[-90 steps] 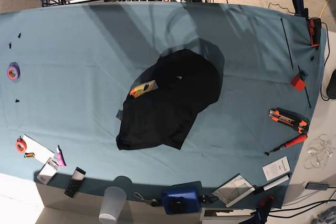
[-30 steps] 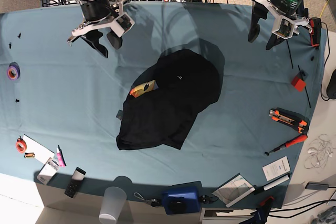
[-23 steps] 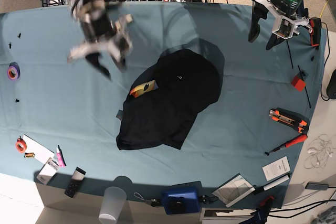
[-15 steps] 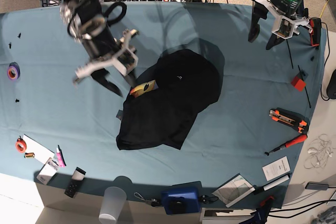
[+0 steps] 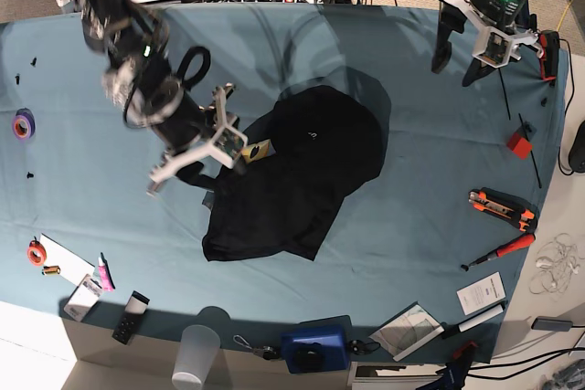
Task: Layout the t-shirt on the table in an organized manner, then fold the t-shirt properly
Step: 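Lower the right gripper onto the crumpled black t-shirt and grasp it, then drag the grasped shirt edge with the right gripper away from the shirt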
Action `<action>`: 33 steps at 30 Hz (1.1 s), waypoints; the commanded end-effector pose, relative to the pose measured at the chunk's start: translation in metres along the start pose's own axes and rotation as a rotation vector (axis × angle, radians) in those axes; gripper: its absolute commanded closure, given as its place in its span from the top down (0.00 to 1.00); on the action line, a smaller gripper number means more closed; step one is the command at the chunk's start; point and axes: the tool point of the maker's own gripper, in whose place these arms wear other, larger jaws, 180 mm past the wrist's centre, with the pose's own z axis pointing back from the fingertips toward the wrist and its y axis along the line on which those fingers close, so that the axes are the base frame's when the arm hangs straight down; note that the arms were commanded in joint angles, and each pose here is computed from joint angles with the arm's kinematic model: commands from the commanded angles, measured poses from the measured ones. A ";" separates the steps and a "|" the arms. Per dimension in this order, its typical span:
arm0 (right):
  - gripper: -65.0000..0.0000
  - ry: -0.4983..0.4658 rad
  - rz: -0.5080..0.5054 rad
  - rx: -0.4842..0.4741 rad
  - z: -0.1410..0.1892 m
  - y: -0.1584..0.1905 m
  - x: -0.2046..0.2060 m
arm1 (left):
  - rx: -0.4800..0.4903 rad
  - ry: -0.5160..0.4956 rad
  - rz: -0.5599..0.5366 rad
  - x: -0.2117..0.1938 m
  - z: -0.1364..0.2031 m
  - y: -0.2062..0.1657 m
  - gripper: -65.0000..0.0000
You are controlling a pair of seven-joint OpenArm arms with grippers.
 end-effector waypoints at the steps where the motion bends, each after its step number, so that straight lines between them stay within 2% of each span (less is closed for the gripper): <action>1: 0.38 -0.044 0.001 -0.022 0.000 -0.010 0.011 | -0.009 -0.042 0.001 0.010 0.003 -0.002 0.45; 11: 0.38 -0.062 -0.119 0.047 -0.036 0.013 0.020 | -0.009 -0.074 0.000 0.016 0.003 -0.002 0.45; 15: 0.38 -0.081 -0.133 0.075 -0.047 0.022 0.030 | -0.009 -0.074 0.001 0.016 0.003 -0.002 0.45; 17: 0.32 -0.095 -0.129 0.080 -0.050 0.023 0.037 | -0.009 -0.074 0.001 0.016 0.003 -0.002 0.45; 19: 0.16 -0.105 -0.150 0.051 -0.052 0.017 0.043 | -0.009 -0.074 0.001 0.016 0.003 -0.002 0.45; 21: 0.00 -0.098 -0.199 -0.016 -0.053 0.005 0.044 | -0.009 -0.074 0.001 0.016 0.003 -0.002 0.45; 27: 0.00 0.019 -0.167 -0.138 -0.053 -0.014 0.023 | -0.007 -0.075 0.002 0.016 0.003 -0.002 0.45; 33: 0.00 0.113 -0.180 -0.201 -0.039 -0.029 0.012 | -0.006 -0.075 0.002 0.016 0.003 -0.002 0.45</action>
